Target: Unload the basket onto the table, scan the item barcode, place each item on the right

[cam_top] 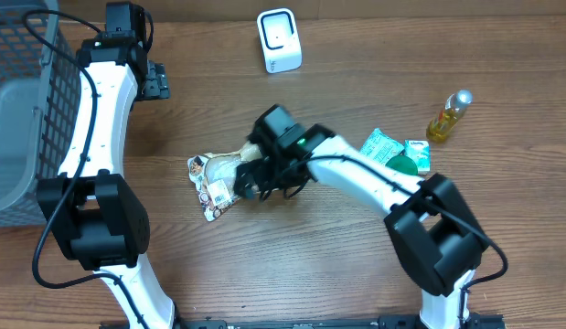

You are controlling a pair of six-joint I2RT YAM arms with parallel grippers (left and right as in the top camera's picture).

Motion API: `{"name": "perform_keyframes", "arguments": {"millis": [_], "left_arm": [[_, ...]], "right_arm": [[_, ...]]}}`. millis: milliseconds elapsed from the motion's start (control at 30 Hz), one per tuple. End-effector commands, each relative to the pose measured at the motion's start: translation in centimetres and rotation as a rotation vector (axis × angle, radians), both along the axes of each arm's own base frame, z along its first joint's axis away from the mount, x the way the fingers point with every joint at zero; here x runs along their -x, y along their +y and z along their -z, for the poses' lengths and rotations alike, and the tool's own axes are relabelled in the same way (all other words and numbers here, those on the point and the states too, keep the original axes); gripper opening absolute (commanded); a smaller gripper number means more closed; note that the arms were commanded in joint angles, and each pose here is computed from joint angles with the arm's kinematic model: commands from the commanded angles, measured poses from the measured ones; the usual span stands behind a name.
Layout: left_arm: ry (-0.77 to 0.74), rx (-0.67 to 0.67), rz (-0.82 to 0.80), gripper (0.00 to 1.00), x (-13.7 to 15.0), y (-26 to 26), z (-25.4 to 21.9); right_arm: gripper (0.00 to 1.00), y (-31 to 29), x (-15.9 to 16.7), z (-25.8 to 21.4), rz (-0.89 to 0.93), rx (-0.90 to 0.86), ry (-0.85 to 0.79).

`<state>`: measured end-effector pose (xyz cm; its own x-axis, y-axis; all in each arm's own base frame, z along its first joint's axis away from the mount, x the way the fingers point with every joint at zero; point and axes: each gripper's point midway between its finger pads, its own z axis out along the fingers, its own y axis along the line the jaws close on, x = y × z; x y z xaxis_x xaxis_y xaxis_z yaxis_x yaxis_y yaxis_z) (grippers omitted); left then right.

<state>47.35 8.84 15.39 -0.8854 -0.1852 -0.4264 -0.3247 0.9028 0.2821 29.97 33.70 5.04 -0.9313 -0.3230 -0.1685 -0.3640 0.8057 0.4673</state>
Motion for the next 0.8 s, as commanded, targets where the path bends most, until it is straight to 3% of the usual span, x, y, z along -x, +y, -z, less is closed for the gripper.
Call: {"name": "perform_keyframes", "arguments": {"millis": [0, 167, 333, 433, 467, 500, 567, 767], "left_arm": [[-0.019, -0.009, -0.006, 1.0, -0.2, -0.1, -0.6], [-0.038, 0.058, 0.018, 0.99, -0.7, -1.3, -0.4], [0.029, 0.377, 0.135, 0.99, 0.5, -7.0, 1.2], [0.05, 0.499, 0.174, 1.0, 1.1, -9.2, 1.2], [0.083, 0.58, 0.19, 0.73, 1.9, -10.6, 1.3], [0.108, 0.622, 0.195, 0.57, 2.6, -11.4, 1.3], [0.172, 0.681, 0.188, 0.07, 4.2, -12.3, 1.5], [0.374, 0.703, 0.129, 0.04, 9.0, -14.0, 4.1]], "right_arm": [[1.0, -2.5, -3.6, -2.1, 0.088, 0.006, -0.074], [1.0, -4.6, -4.9, -2.0, 0.143, 0.02, -0.059], [1.0, -6.6, -5.7, -1.7, 0.191, 0.044, -0.038], [1.0, -7.4, -6.3, -1.7, 0.212, 0.045, -0.037], [1.0, -7.8, -6.5, -1.7, 0.223, 0.045, -0.037], [1.0, -7.9, -6.7, -1.7, 0.226, 0.044, -0.039], [1.0, -8.1, -6.8, -1.7, 0.231, 0.043, -0.041], [1.0, -8.9, -7.0, -1.6, 0.25, 0.051, -0.028]]}}
